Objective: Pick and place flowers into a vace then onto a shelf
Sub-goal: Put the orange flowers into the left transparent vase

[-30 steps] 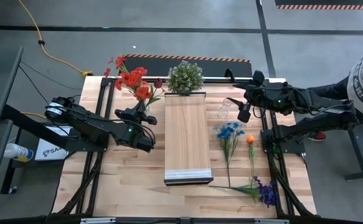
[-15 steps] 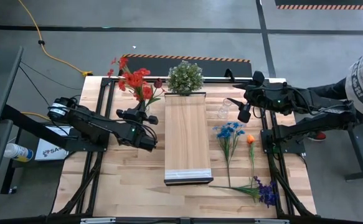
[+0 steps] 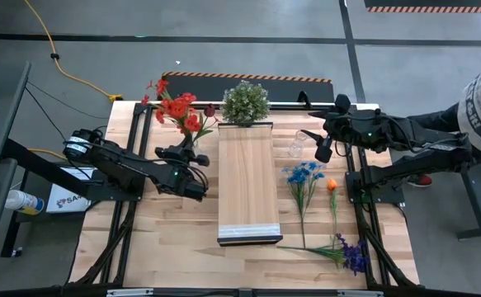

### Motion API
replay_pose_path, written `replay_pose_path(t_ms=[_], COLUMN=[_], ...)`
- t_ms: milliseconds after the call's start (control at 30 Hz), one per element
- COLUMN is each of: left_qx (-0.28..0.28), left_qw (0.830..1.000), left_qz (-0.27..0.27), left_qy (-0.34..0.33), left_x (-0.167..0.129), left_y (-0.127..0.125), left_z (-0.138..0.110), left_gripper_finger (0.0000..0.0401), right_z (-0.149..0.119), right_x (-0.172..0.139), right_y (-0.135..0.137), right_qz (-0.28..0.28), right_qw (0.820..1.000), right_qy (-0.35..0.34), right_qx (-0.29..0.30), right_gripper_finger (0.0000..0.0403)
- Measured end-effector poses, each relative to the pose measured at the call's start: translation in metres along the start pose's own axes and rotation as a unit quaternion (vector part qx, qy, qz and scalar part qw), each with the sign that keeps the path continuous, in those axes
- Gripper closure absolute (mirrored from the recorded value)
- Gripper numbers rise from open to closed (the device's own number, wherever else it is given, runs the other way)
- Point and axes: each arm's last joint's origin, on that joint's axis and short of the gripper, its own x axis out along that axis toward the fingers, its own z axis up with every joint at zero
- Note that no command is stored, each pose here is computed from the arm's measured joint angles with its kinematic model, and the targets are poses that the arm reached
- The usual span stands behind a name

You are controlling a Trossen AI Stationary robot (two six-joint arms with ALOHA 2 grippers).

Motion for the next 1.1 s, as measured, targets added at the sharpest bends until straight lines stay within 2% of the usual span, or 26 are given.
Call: replay_pose_path(t_ms=[300,500,633,1100], left_qx=[0.018,0.016,0.008,0.008], left_qw=[1.0,0.999,0.999,0.999], left_qz=[0.002,0.003,0.003,0.003], left_qy=[0.016,0.031,0.033,0.033], left_x=[0.0,-0.0001,-0.0001,-0.0002], left_y=[-0.0051,-0.0052,-0.0062,-0.0063], left_z=[-0.0019,-0.0027,-0.0029,-0.0029], left_gripper_finger=[0.0368,0.032,0.0305,0.0301], right_z=[0.0,0.0001,0.0001,0.0001], right_x=[0.0,0.0,0.0,0.0], right_y=[0.0,0.0001,0.0001,0.0002], right_qz=[0.0,0.0,0.002,0.002], right_qw=[1.0,1.0,1.0,1.0], right_qy=[0.0,0.0,-0.001,0.0], right_qx=[0.004,0.013,0.016,0.015], right_gripper_finger=[0.0166,0.0166,0.0166,0.0166])
